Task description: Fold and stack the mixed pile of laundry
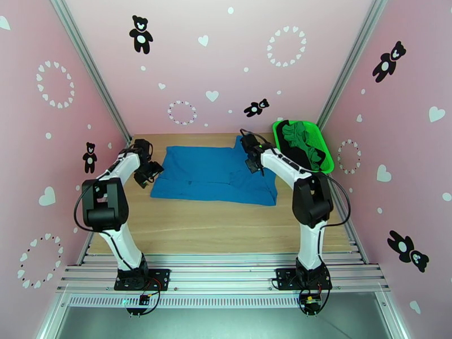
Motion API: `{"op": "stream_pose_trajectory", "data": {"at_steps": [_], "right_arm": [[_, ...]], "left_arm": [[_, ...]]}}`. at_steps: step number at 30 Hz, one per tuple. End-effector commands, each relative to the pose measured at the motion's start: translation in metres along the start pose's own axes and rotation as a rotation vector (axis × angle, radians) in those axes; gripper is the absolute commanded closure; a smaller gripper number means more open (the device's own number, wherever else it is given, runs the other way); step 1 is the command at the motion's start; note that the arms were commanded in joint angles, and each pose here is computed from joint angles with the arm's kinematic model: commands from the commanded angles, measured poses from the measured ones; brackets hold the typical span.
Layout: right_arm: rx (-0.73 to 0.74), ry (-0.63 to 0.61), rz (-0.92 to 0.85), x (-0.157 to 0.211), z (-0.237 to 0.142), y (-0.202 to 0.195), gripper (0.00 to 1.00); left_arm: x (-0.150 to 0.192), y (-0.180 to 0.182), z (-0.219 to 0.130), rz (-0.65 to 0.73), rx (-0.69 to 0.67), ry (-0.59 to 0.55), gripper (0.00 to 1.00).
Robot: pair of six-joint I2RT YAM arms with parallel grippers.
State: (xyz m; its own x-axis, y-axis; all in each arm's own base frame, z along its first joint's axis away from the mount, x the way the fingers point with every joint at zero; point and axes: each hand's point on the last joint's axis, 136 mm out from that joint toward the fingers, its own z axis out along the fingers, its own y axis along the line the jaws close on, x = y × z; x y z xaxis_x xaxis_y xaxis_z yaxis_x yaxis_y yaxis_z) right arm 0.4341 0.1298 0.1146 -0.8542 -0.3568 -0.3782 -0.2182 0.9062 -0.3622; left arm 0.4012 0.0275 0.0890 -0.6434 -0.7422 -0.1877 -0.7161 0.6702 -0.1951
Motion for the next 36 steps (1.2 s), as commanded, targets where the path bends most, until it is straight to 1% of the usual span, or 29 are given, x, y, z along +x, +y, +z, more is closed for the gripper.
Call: {"op": "stream_pose_trajectory", "data": {"at_steps": [1,2,3,4,6,8,10,12,15,20,24,31,36], "right_arm": [[-0.142,0.009,0.172,0.032,-0.022,0.017,0.54],[-0.193,0.023,0.200,0.044,-0.021,0.026,0.58],[-0.229,0.034,0.220,0.052,-0.020,0.033,0.62],[-0.259,0.049,0.239,0.061,-0.018,0.039,0.66],[-0.286,0.072,0.264,0.073,-0.011,0.047,0.75],[-0.289,0.103,0.281,0.082,-0.002,0.052,0.86],[-0.278,0.138,0.303,0.091,0.007,0.055,0.94],[-0.260,0.173,0.332,0.103,0.016,0.057,0.98],[-0.258,0.217,0.372,0.119,0.032,0.066,1.00],[-0.266,0.270,0.428,0.140,0.054,0.080,1.00],[-0.249,0.302,0.455,0.159,0.062,0.082,1.00],[-0.199,0.316,0.465,0.204,0.052,0.079,1.00],[-0.163,0.299,0.462,0.227,0.034,0.071,1.00]], "left_arm": [[0.019,0.007,-0.015,0.055,-0.001,0.005,0.53],[0.025,0.006,-0.011,0.067,0.002,0.017,0.60],[0.029,0.006,-0.007,0.073,0.001,0.027,0.65],[0.031,0.005,-0.001,0.078,-0.004,0.034,0.67],[0.035,0.000,0.009,0.087,-0.005,0.048,0.68],[0.035,-0.003,0.019,0.095,-0.029,0.052,0.68],[0.035,-0.005,0.027,0.106,-0.058,0.062,0.68],[0.037,-0.002,0.033,0.109,-0.091,0.072,0.68],[0.042,0.008,0.040,0.106,-0.150,0.076,0.68],[0.052,0.026,0.047,0.101,-0.221,0.087,0.68],[0.065,0.043,0.053,0.117,-0.282,0.104,0.68],[0.090,0.077,0.061,0.141,-0.356,0.119,0.67],[0.100,0.095,0.052,0.141,-0.378,0.109,0.67]]}}
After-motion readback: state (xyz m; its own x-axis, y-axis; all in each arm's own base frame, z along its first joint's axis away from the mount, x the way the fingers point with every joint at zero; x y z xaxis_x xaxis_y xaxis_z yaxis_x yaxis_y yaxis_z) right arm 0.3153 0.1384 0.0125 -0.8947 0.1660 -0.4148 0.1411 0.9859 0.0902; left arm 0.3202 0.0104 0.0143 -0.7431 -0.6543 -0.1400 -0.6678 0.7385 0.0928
